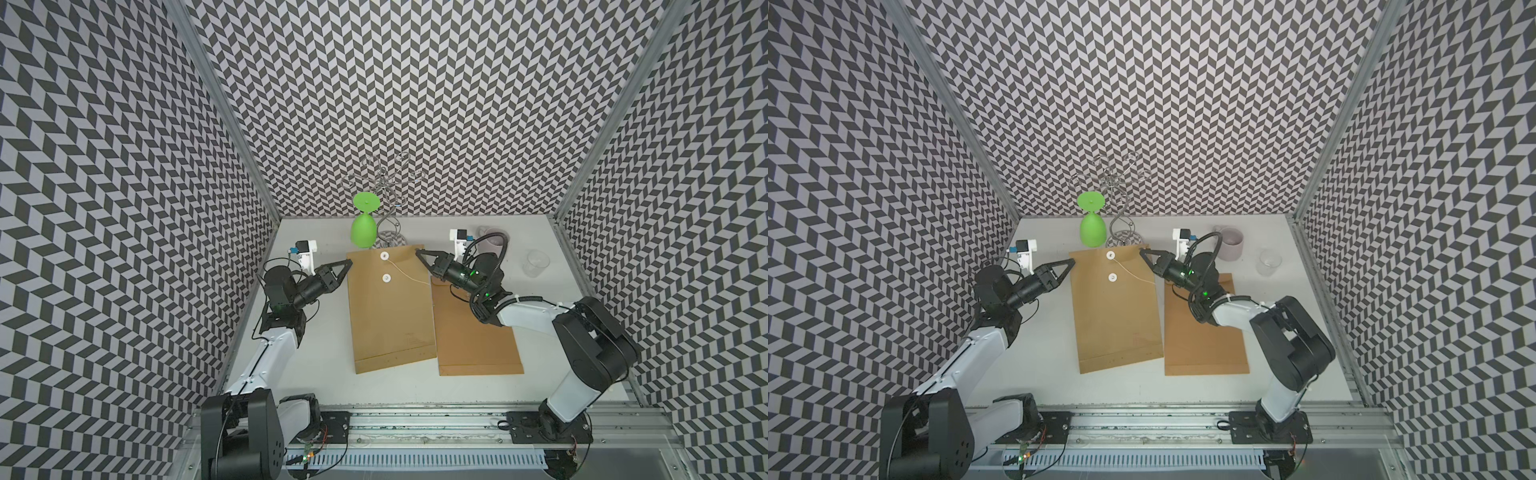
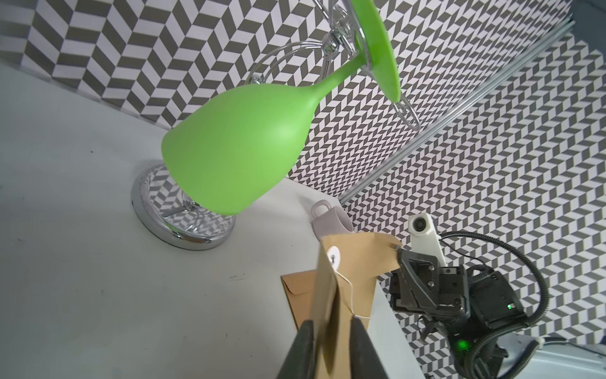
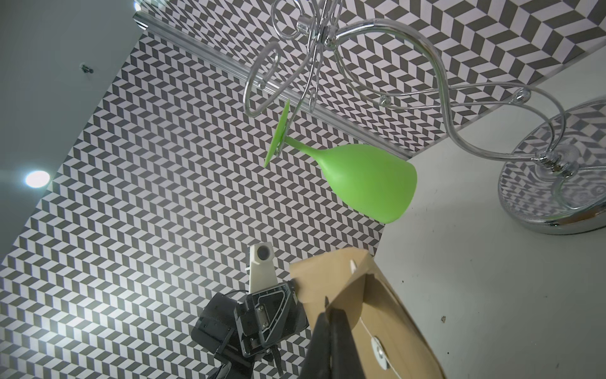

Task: Close the mouth of the file bag
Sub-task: Pick up the file bag from the center of the board, then adjust the file bag.

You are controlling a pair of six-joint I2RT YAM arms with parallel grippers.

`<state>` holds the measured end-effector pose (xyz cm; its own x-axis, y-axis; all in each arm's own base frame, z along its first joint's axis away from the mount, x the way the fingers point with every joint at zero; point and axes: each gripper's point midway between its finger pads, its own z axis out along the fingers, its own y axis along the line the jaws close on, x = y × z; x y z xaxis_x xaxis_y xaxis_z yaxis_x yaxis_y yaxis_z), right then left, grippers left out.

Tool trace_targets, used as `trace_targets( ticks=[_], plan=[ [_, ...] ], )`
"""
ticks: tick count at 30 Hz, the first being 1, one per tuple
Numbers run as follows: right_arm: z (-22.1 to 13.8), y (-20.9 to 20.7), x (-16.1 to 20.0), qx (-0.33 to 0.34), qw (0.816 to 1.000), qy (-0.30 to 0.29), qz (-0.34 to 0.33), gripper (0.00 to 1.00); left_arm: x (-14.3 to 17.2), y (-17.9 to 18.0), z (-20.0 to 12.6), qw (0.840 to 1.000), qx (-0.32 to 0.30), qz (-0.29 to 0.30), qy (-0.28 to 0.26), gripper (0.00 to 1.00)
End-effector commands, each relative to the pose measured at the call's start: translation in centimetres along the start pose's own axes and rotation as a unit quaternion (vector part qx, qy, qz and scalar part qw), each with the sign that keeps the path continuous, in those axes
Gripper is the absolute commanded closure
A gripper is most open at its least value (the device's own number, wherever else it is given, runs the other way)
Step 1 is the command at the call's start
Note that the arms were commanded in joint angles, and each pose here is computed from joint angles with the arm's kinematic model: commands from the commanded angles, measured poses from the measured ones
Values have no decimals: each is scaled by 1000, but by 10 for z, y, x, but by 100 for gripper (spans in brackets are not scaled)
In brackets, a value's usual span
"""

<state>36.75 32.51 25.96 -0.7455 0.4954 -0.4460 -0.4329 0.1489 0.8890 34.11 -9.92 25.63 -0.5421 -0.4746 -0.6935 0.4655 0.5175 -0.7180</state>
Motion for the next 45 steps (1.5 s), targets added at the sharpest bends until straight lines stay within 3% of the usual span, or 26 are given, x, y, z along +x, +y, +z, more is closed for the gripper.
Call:
trace_targets(
  ticks=[1, 5, 6, 11, 16, 18, 20, 27, 33, 38, 45],
  plan=[
    [-6, 39, -5, -49, 998, 3, -33, 100, -15, -17, 0, 999, 11, 51, -8, 84],
    [-14, 43, -6, -48, 998, 9, -46, 100, -18, -14, 0, 998, -3, 61, -6, 96],
    [-16, 44, -6, -49, 997, 14, -52, 96, -20, -18, 0, 998, 4, 61, -5, 100],
    [-37, 38, -21, -34, 995, 30, -85, 62, -40, -58, 0, 996, 64, 59, -2, 100],
    [-50, 39, -38, 23, 981, 43, -190, 30, -47, -98, 7, 990, 104, 88, 27, 100],
    [-48, 44, -46, 41, 970, 41, -234, 20, -46, -111, 9, 987, 118, 98, 38, 100],
    [-47, 51, -53, 36, 964, 39, -260, 17, -46, -124, 10, 984, 135, 107, 49, 100],
    [-50, 86, -65, -15, 940, 55, -337, 16, -44, -169, 15, 970, 179, 147, 79, 100],
    [-66, 111, -58, -96, 933, 85, -337, 19, -51, -208, 12, 956, 214, 184, 85, 100],
    [-77, 141, -48, -160, 923, 109, -332, 35, -62, -221, 15, 953, 215, 201, 77, 100],
    [-84, 170, -47, -191, 919, 122, -324, 70, -73, -238, 12, 948, 228, 215, 65, 100]
  ],
)
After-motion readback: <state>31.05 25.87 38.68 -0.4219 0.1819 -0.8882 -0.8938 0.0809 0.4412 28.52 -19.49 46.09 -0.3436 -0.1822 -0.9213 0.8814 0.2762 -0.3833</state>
